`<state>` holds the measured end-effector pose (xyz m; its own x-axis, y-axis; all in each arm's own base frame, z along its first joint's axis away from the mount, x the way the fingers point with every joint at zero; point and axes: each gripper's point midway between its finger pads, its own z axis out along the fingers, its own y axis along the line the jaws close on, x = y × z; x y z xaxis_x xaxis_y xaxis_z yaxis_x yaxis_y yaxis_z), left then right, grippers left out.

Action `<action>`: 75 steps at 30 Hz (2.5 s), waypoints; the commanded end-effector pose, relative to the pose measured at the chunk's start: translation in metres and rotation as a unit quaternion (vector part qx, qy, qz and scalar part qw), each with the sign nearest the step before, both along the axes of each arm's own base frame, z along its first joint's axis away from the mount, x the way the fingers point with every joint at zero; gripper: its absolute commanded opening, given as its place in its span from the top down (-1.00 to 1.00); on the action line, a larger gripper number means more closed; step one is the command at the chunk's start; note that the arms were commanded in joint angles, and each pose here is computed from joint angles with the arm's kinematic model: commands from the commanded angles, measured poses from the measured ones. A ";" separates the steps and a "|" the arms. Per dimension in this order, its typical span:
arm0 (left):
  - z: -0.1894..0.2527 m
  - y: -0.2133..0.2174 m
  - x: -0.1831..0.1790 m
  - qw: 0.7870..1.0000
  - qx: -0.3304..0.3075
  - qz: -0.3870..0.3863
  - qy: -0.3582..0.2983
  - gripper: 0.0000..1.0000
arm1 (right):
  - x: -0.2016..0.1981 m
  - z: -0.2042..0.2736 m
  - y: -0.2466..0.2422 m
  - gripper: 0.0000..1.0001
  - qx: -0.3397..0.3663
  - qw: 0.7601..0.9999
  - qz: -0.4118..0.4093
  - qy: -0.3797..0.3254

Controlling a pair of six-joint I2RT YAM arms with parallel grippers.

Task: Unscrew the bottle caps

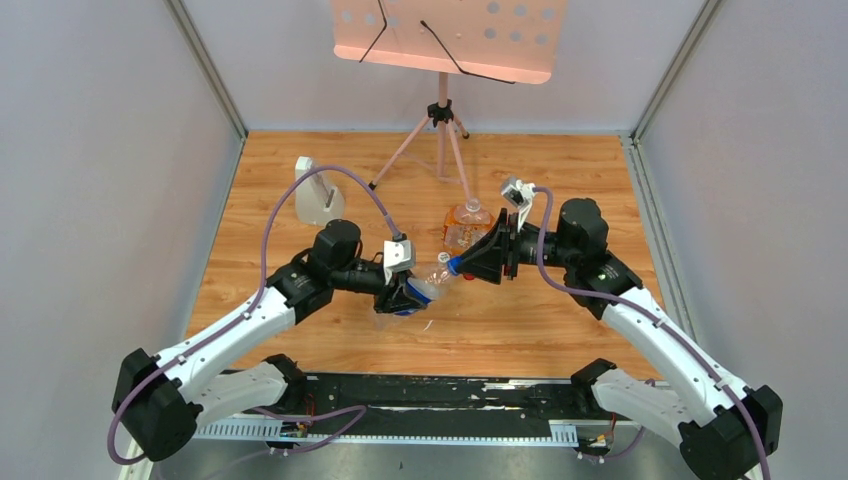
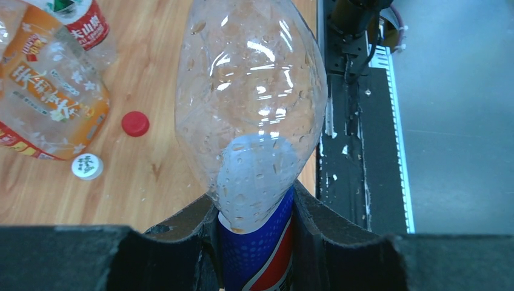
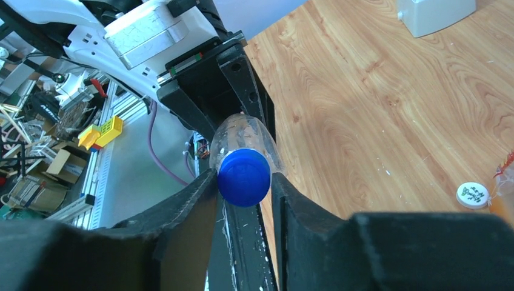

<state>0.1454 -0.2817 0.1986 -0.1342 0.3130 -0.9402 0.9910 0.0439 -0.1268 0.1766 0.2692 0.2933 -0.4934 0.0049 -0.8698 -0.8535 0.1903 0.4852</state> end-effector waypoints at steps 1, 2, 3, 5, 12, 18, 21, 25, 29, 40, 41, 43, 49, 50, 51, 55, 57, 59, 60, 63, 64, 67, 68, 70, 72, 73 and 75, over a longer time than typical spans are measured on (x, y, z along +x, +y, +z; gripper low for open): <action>0.039 -0.009 -0.005 0.998 -0.045 -0.029 -0.028 1.00 | 0.002 0.011 -0.003 0.05 0.002 1.000 -0.015 -0.018; 0.034 -0.006 0.003 0.999 -0.033 -0.001 -0.034 1.00 | 0.002 0.013 -0.005 -0.07 0.006 1.000 -0.024 -0.015; 0.033 -0.004 0.008 0.999 -0.029 0.013 -0.041 1.00 | 0.003 0.014 -0.007 -0.18 0.009 0.999 -0.037 -0.010; 0.025 0.003 0.027 0.996 -0.009 0.074 -0.050 0.99 | 0.006 0.018 -0.012 -0.30 0.017 0.998 -0.067 0.002; 0.020 0.017 0.065 0.975 0.018 0.192 -0.108 0.96 | 0.015 0.024 -0.019 -0.45 0.041 0.988 -0.130 0.069; 0.029 0.015 0.066 0.952 0.040 0.207 -0.220 1.00 | 0.026 0.021 -0.017 -0.40 0.050 0.976 -0.162 0.134; 0.031 0.014 0.064 0.947 0.039 0.206 -0.242 1.00 | 0.032 0.020 -0.016 -0.36 0.052 0.972 -0.174 0.149; 0.032 0.012 0.061 0.946 0.042 0.195 -0.257 1.00 | 0.035 0.020 -0.013 -0.20 0.052 0.970 -0.170 0.165; 0.029 0.010 0.059 0.946 0.050 0.186 -0.260 1.00 | 0.031 0.023 -0.009 -0.19 0.053 0.972 -0.153 0.172; 0.023 0.005 0.060 0.945 0.072 0.175 -0.265 1.00 | 0.036 0.022 -0.003 -0.22 0.057 0.970 -0.145 0.185; 0.020 0.004 0.060 0.946 0.076 0.173 -0.265 1.00 | 0.036 0.020 -0.002 -0.18 0.056 0.970 -0.142 0.187; 0.020 0.003 0.059 0.946 0.075 0.173 -0.263 1.00 | 0.036 0.017 -0.001 -0.08 0.052 0.970 -0.138 0.193; 0.022 0.004 0.058 0.947 0.067 0.179 -0.259 1.00 | 0.032 0.008 0.001 0.49 0.043 0.971 -0.125 0.197; 0.021 0.004 0.059 0.947 0.066 0.183 -0.256 1.00 | 0.031 0.007 0.000 0.58 0.042 0.972 -0.126 0.194; 0.021 0.004 0.059 0.947 0.064 0.188 -0.251 1.00 | 0.031 0.007 -0.001 0.63 0.041 0.973 -0.126 0.187; 0.018 0.000 0.053 0.956 0.062 0.176 -0.228 1.00 | 0.025 0.010 -0.004 0.84 0.041 0.983 -0.113 0.140; 0.020 -0.005 0.044 0.964 0.055 0.152 -0.210 1.00 | 0.022 0.012 -0.005 0.93 0.038 0.989 -0.101 0.105; 0.023 -0.009 0.034 0.974 0.038 0.122 -0.186 1.00 | 0.018 0.013 -0.006 1.00 0.033 0.993 -0.089 0.073; 0.025 -0.008 0.034 0.978 0.028 0.119 -0.171 1.00 | 0.016 0.014 -0.006 1.00 0.031 0.995 -0.082 0.055; 0.035 -0.011 0.016 0.990 -0.011 0.061 -0.126 1.00 | 0.011 0.022 -0.007 1.00 0.034 0.998 -0.059 -0.005; 0.037 -0.009 0.018 0.991 -0.015 0.062 -0.115 1.00 | 0.008 0.024 -0.008 1.00 0.033 0.998 -0.051 -0.020; 0.043 -0.011 0.002 0.995 -0.032 0.011 -0.090 1.00 | 0.004 0.025 -0.008 1.00 0.029 0.998 -0.034 -0.054; 0.042 -0.012 -0.002 0.996 -0.032 -0.002 -0.084 1.00 | 0.002 0.025 -0.008 1.00 0.028 0.997 -0.028 -0.060; 0.043 -0.014 -0.012 0.997 -0.031 -0.034 -0.064 1.00 | 0.000 0.026 -0.007 1.00 0.029 0.997 -0.021 -0.064; 0.043 -0.014 -0.018 0.997 -0.026 -0.051 -0.047 1.00 | 0.000 0.027 -0.008 1.00 0.031 0.997 -0.022 -0.061; 0.041 -0.014 -0.017 0.998 -0.023 -0.049 -0.044 1.00 | 0.000 0.029 -0.008 0.99 0.032 0.997 -0.024 -0.059; 0.038 -0.013 -0.013 0.998 -0.019 -0.034 -0.050 1.00 | 0.003 0.031 -0.011 0.75 0.037 0.997 -0.047 -0.048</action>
